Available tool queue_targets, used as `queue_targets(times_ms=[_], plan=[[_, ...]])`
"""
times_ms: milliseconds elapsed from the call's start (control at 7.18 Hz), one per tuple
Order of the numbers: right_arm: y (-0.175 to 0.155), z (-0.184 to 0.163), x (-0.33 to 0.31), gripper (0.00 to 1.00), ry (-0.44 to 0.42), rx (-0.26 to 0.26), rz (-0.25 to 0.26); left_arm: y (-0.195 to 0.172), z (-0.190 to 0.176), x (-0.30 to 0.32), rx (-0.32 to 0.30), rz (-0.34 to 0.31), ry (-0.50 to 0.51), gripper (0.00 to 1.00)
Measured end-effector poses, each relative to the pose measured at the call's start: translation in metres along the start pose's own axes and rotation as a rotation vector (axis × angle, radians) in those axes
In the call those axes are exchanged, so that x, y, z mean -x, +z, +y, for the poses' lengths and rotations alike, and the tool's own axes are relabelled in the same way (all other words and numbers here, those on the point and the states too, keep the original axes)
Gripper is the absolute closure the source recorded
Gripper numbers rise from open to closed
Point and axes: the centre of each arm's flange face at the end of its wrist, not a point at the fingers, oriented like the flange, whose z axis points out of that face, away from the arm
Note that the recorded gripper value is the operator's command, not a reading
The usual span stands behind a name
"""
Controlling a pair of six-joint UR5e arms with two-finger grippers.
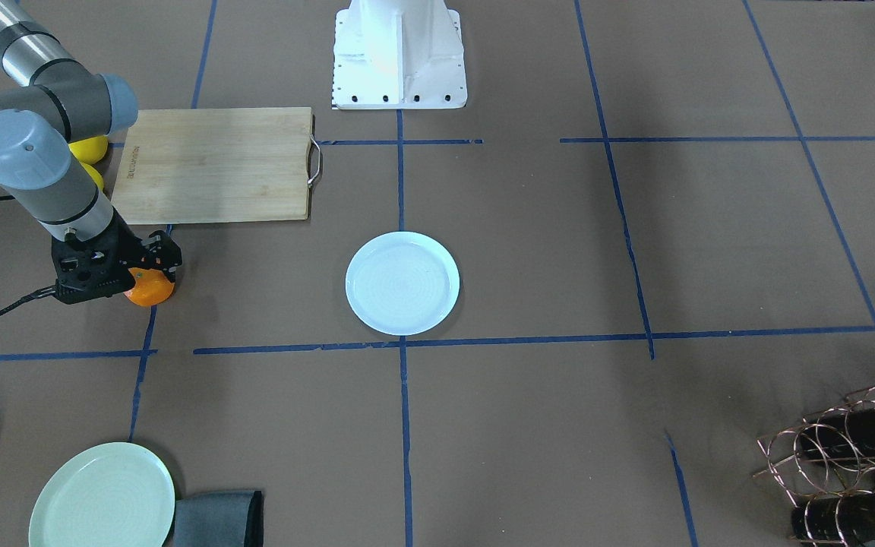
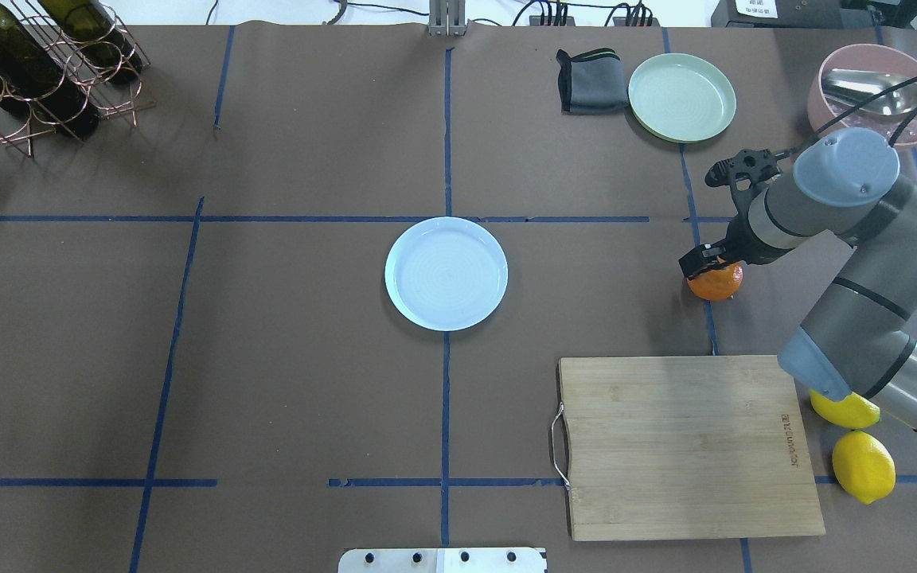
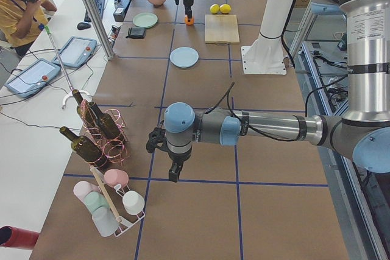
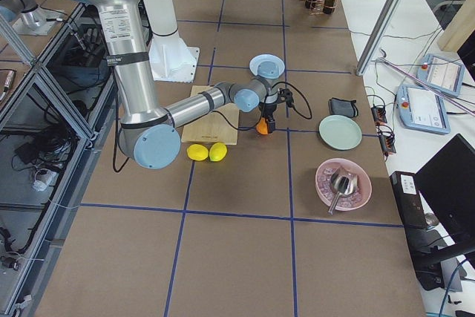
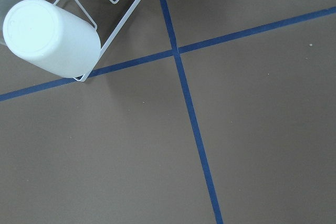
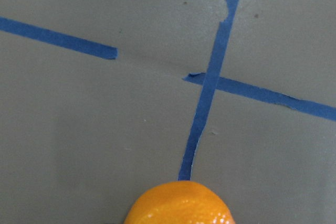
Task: Pick orange to plate
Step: 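Reach the right gripper down to the orange tangerine and grasp it, then carry the tangerine with the right gripper over the light blue plate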
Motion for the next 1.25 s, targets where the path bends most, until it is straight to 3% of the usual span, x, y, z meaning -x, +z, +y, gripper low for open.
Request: queue_targets(times_ms=[279, 557, 697, 975, 1254], plan=[[0.009, 0.003, 0.004, 0.09, -0.006, 0.015, 0.004, 0.000, 0.000, 0.000, 0.001, 0.000, -0.001, 0.00], [0.015, 0.004, 0.011, 0.91, -0.014, 0.024, 0.002, 0.001, 0.000, 0.001, 0.001, 0.000, -0.001, 0.00], [0.014, 0.004, 0.013, 1.00, -0.018, 0.025, -0.002, 0.000, 0.000, 0.000, 0.001, 0.000, 0.000, 0.00], [-0.001, -0.013, 0.040, 1.00, -0.029, -0.002, -0.035, 0.000, -0.001, -0.001, -0.001, 0.000, 0.003, 0.00], [-0.030, -0.047, 0.105, 0.97, 0.024, -0.023, -0.074, -0.001, -0.001, -0.001, -0.003, 0.001, 0.004, 0.00]])
